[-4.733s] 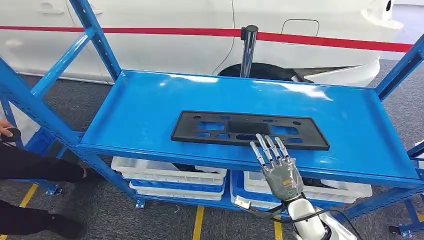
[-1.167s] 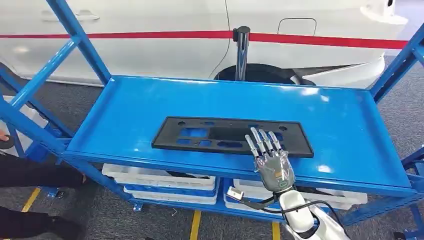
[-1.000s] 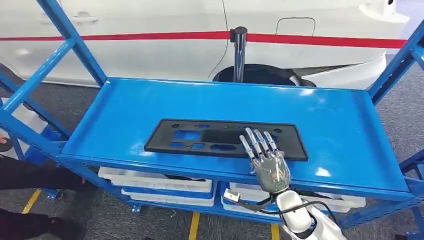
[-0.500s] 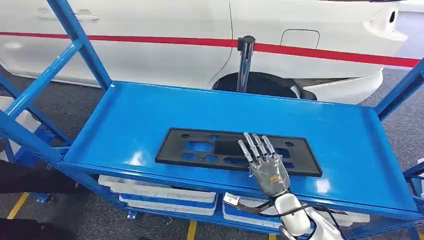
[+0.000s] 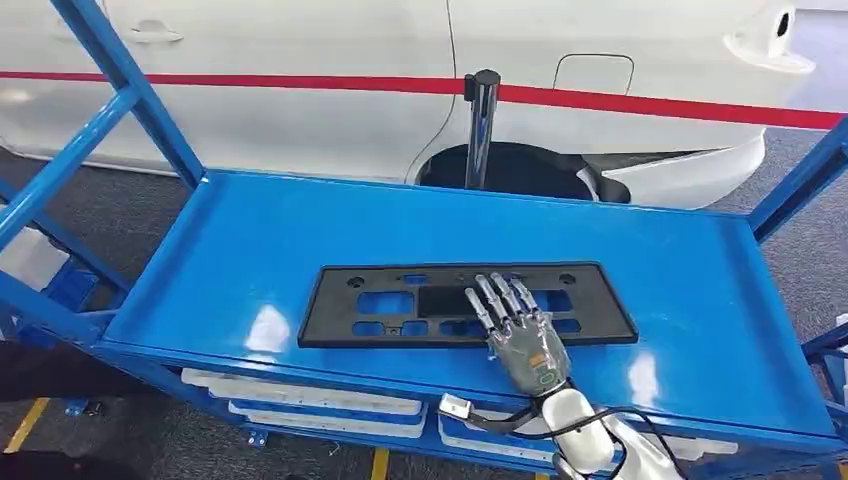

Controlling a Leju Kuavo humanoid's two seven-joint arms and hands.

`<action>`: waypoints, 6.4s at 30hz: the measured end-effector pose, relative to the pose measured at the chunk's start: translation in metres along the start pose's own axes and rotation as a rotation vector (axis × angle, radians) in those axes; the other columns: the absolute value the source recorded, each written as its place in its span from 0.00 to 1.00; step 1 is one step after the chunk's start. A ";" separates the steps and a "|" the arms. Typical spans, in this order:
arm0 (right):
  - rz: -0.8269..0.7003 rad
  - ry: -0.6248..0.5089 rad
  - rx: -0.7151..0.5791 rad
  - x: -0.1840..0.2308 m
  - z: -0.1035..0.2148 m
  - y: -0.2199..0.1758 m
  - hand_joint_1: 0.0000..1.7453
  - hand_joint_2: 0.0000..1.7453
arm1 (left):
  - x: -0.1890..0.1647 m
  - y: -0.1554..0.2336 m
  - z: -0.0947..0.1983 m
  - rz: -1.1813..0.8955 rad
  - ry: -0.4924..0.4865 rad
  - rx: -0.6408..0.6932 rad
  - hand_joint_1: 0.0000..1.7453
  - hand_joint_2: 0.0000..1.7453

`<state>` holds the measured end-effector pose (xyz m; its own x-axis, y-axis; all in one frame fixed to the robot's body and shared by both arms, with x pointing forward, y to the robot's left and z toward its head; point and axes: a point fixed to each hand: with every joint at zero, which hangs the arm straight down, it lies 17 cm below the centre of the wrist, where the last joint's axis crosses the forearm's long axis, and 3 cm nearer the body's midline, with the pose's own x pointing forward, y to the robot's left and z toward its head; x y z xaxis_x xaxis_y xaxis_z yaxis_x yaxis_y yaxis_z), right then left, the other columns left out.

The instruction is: Take the parts from the cabinet and place them on the table.

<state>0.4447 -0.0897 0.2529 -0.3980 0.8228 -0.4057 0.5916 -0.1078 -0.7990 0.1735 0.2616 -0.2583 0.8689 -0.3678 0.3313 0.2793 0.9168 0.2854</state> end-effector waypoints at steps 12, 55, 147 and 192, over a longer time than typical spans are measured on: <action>-0.055 0.009 0.075 -0.001 -0.003 0.008 1.00 1.00 | 0.001 0.002 0.000 -0.011 -0.016 0.012 0.00 0.00; -1.084 -0.020 -1.106 -0.100 0.103 -0.376 1.00 1.00 | 0.064 0.028 0.012 0.361 -0.384 0.071 0.00 1.00; -1.508 -0.104 -0.608 -0.043 0.008 -0.312 1.00 1.00 | 0.101 -0.088 0.042 0.497 -0.296 -0.327 0.00 1.00; -1.370 0.071 -0.663 -0.092 0.080 -0.298 1.00 1.00 | 0.082 -0.083 0.041 0.576 -0.287 -0.300 0.00 1.00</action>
<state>0.2487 -0.1780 0.4932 -0.8621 0.1035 0.4960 0.0114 0.9826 -0.1853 0.2050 0.1489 -0.2174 0.7816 0.2001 0.5909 -0.0557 0.9658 -0.2533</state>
